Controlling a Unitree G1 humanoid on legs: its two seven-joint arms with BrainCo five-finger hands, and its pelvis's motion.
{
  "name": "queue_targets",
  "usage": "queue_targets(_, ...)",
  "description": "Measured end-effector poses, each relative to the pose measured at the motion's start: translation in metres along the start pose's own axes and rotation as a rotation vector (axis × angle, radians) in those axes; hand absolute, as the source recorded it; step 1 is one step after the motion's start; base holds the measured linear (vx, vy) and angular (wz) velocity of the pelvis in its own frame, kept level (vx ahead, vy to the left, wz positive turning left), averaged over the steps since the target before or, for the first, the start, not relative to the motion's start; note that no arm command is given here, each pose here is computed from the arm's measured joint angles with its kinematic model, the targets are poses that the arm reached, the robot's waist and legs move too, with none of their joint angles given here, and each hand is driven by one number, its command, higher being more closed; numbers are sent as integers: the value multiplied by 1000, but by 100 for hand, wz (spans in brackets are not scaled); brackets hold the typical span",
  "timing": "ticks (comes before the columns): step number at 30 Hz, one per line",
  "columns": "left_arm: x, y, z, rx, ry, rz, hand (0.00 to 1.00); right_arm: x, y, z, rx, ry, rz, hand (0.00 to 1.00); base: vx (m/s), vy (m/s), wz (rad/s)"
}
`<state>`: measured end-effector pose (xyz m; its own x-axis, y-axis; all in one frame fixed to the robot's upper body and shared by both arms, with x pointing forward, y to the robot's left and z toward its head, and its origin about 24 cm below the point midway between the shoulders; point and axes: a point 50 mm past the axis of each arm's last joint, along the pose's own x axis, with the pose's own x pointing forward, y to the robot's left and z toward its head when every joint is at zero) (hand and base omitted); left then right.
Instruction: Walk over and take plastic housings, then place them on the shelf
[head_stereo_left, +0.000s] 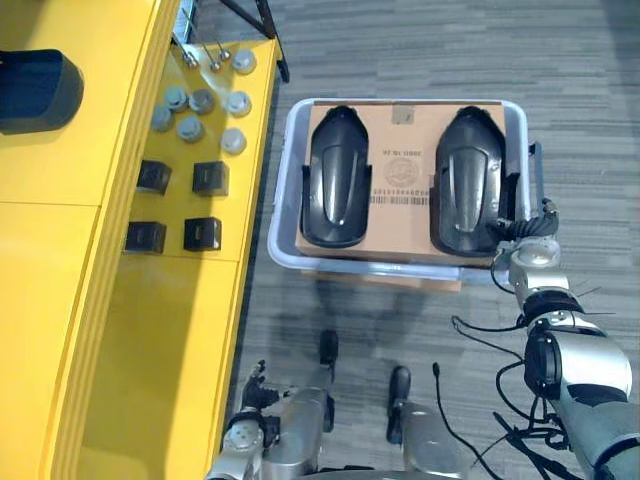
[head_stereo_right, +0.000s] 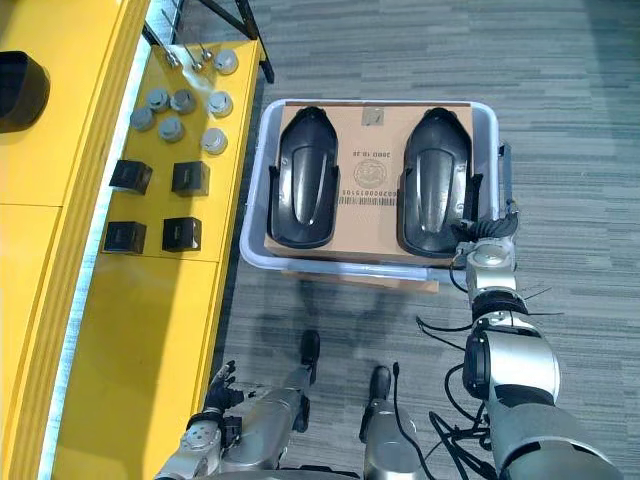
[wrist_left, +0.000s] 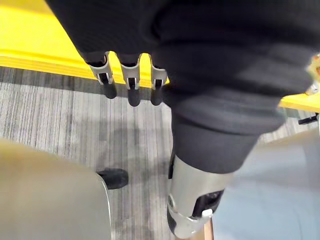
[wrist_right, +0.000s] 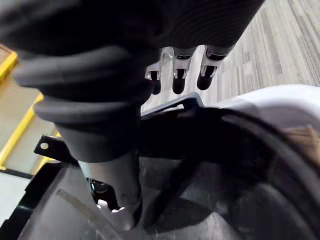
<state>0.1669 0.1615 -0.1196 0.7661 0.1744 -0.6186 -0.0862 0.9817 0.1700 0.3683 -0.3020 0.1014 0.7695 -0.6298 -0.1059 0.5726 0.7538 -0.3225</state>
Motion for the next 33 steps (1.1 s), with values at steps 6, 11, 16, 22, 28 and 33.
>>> queue_targets(6, 0, -3, 2, -1, -4, -10, 0, 0, 2, 2, 29, -12, 18, 100, -31, 8, -9)
queue_targets(11, 1, -3, 3, -5, -8, -10, 0, -1, 1, 4, 24, -38, 15, 100, -30, 4, -4)
queue_targets(16, 1, -3, 3, -4, -3, -12, 0, -14, 0, -3, 30, -135, 16, 100, 0, 0, 0)
queue_targets(22, 0, -3, 3, 3, -8, -16, 0, -38, -10, -18, 43, -227, -26, 100, -37, -9, -2)
queue_targets(28, -7, 2, 23, -37, -116, -9, 0, -70, -15, -24, -3, -350, -46, 100, -9, -3, 1)
queue_targets(33, -21, 1, 62, -94, -314, -18, 0, -88, -18, -16, -33, -452, -82, 100, -40, -6, -3)
